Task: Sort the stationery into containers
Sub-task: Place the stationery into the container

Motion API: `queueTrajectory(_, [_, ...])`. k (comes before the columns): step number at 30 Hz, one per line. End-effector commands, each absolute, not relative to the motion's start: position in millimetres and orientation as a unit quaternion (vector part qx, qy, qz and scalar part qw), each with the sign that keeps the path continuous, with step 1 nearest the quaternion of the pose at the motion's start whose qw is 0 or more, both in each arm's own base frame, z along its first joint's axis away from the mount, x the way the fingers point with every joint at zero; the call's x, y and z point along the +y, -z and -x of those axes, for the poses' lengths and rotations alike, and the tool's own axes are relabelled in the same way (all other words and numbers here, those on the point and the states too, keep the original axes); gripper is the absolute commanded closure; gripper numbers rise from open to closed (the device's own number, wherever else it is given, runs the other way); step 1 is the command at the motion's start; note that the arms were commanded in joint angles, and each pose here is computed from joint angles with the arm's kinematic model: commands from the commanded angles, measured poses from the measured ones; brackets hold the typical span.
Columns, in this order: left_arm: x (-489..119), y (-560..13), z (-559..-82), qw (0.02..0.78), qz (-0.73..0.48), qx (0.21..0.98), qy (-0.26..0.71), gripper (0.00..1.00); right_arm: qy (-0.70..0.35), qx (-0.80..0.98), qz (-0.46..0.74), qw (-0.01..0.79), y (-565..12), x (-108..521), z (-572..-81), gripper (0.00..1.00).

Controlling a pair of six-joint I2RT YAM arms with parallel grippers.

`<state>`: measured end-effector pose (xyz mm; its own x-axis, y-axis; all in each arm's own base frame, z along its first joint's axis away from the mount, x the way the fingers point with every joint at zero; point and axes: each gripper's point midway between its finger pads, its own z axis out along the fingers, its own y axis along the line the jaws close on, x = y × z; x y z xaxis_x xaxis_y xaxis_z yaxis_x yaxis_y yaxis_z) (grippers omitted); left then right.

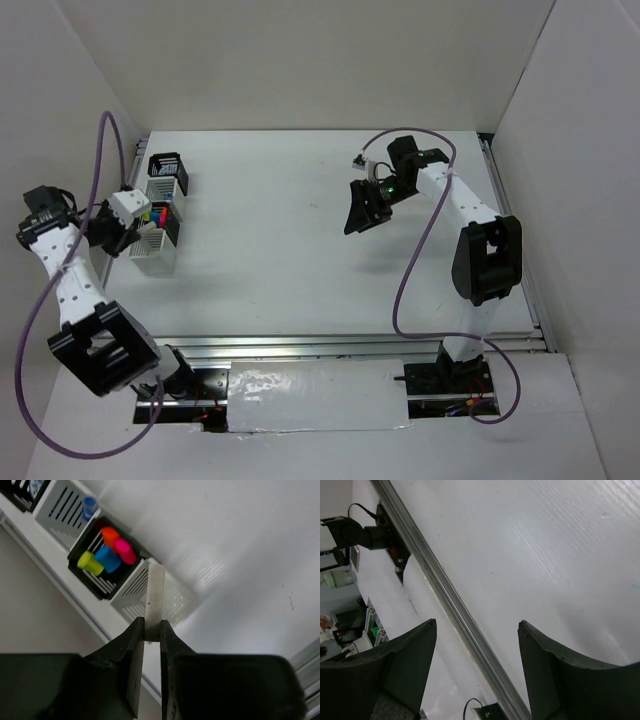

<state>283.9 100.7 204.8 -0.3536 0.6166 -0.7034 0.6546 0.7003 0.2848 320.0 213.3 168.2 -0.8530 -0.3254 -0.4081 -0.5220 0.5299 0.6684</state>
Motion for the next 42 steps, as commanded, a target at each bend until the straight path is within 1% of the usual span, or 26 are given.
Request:
queueTrajectory(1, [108, -213, -271, 0.402, -0.411, 0.817, 0.052, 0.98, -0.412, 0.861, 0.262, 0.143, -180, 213, -317, 0.28])
queueTrajectory(3, [123, -213, -275, 0.385, -0.424, 0.818, 0.057, 0.94, -0.413, 0.861, 0.261, 0.141, -178, 212, -316, 0.28])
queueTrajectory(6, [139, -209, -281, 0.362, -0.429, 0.826, 0.045, 0.93, -0.411, 0.862, 0.261, 0.142, -176, 212, -316, 0.28])
queueTrajectory(12, [145, -184, -282, 0.296, -0.461, 0.836, 0.038, 0.93, -0.406, 0.865, 0.260, 0.142, -173, 208, -315, 0.29])
queueTrajectory(17, [149, -174, -291, 0.282, -0.448, 0.847, 0.045, 0.91, -0.407, 0.866, 0.255, 0.138, -171, 205, -315, 0.30])
queueTrajectory(21, [158, -167, -304, 0.262, -0.444, 0.857, 0.018, 0.90, -0.406, 0.867, 0.255, 0.135, -169, 205, -314, 0.30])
queueTrajectory(28, [149, -160, -322, 0.249, -0.451, 0.857, 0.000, 0.74, -0.405, 0.869, 0.253, 0.132, -165, 203, -313, 0.30])
queueTrajectory(32, [146, -155, -325, 0.239, -0.450, 0.860, -0.004, 0.55, -0.403, 0.871, 0.250, 0.127, -162, 201, -311, 0.30])
queueTrajectory(34, [146, -151, -327, 0.233, -0.449, 0.863, -0.001, 0.52, -0.402, 0.871, 0.251, 0.127, -163, 200, -311, 0.30])
queueTrajectory(38, [147, -153, -328, 0.238, -0.445, 0.863, 0.002, 0.50, -0.401, 0.871, 0.251, 0.131, -165, 199, -314, 0.31])
queueTrajectory(42, [141, -175, -327, 0.279, -0.448, 0.849, 0.015, 0.45, -0.402, 0.872, 0.249, 0.126, -163, 198, -312, 0.31])
